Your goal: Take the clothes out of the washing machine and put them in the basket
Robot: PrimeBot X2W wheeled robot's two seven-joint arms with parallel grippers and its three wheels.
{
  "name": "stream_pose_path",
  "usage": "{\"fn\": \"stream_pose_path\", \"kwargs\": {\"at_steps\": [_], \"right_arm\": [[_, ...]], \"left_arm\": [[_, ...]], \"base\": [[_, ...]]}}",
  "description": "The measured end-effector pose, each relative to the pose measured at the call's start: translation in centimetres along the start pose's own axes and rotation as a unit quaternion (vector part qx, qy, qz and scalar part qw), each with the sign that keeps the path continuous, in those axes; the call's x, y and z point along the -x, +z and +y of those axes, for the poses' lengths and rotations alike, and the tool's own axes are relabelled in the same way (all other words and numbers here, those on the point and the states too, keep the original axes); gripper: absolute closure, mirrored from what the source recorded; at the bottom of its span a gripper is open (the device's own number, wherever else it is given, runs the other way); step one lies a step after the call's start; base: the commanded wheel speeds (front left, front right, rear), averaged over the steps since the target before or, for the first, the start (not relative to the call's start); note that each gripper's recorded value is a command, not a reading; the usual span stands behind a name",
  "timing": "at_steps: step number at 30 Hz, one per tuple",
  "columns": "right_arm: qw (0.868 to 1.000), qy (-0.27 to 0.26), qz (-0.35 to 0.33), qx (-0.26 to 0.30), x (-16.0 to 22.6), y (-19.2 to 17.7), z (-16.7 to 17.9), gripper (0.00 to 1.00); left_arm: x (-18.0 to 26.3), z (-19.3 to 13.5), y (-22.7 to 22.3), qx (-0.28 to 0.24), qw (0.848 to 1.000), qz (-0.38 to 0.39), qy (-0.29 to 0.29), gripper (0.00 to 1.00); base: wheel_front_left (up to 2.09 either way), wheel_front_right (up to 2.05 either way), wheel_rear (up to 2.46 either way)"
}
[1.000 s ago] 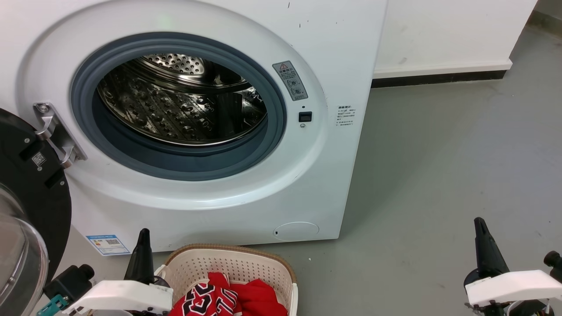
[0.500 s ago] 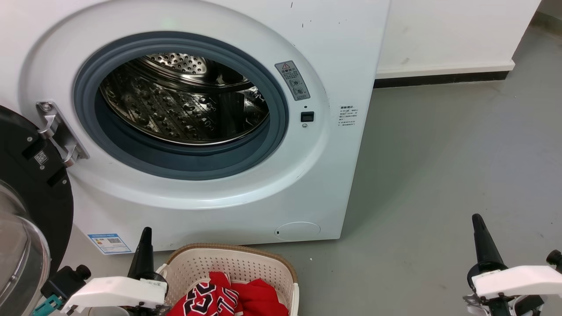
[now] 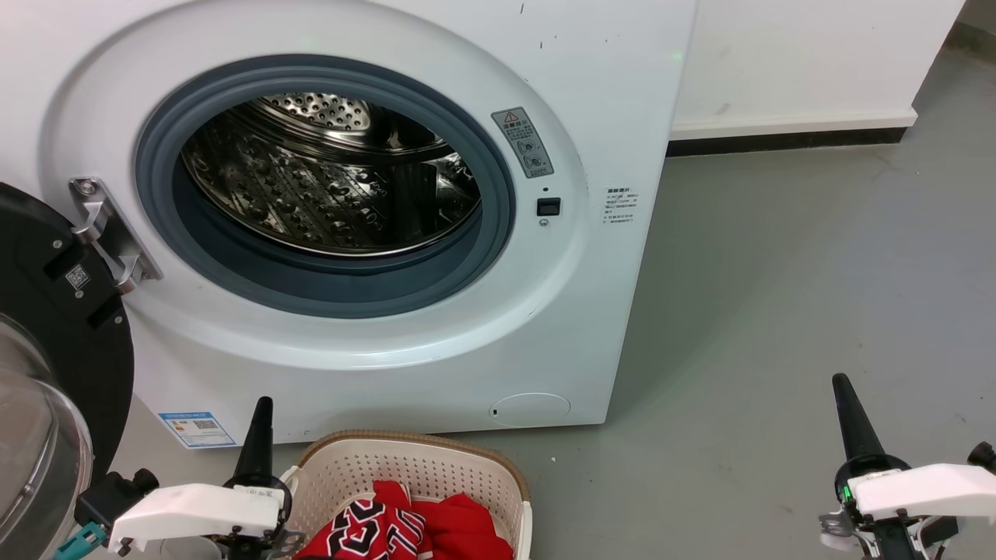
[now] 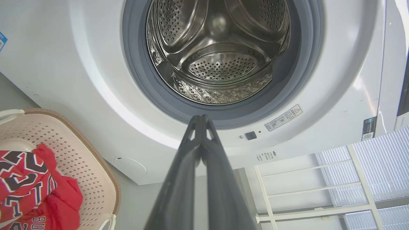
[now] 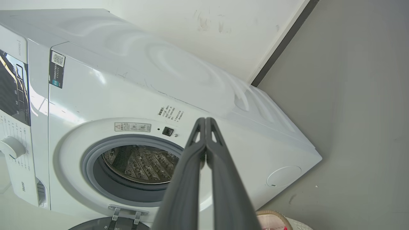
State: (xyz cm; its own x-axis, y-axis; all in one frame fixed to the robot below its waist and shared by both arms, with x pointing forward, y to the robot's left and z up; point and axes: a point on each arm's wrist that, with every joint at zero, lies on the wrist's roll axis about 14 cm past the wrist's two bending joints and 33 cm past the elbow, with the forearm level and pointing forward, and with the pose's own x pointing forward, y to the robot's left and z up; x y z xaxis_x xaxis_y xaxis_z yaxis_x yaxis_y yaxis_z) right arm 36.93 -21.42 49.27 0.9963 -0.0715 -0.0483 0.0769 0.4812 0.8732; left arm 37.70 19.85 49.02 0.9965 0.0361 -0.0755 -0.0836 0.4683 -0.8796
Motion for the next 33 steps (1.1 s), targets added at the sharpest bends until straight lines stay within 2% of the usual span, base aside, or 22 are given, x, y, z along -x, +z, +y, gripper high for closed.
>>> {"fn": "stream_pose_path", "kwargs": {"at_steps": [8, 33], "right_arm": [[0.998, 0.005, 0.004, -0.054, -0.4, -0.1, 0.4, 1.00], [0.985, 0.016, 0.019, -0.170, -1.1, -0.5, 1.1, 1.00]], "left_arm": [[-0.2, -0.2, 0.1, 0.053, 0.999, 0.003, -0.005, 1.00], [-0.7, -0.8, 0.4, 0.164, 0.986, 0.009, -0.021, 1.00]], "base": [[0.00, 0.00, 0.00], [0.00, 0.00, 0.00]]}}
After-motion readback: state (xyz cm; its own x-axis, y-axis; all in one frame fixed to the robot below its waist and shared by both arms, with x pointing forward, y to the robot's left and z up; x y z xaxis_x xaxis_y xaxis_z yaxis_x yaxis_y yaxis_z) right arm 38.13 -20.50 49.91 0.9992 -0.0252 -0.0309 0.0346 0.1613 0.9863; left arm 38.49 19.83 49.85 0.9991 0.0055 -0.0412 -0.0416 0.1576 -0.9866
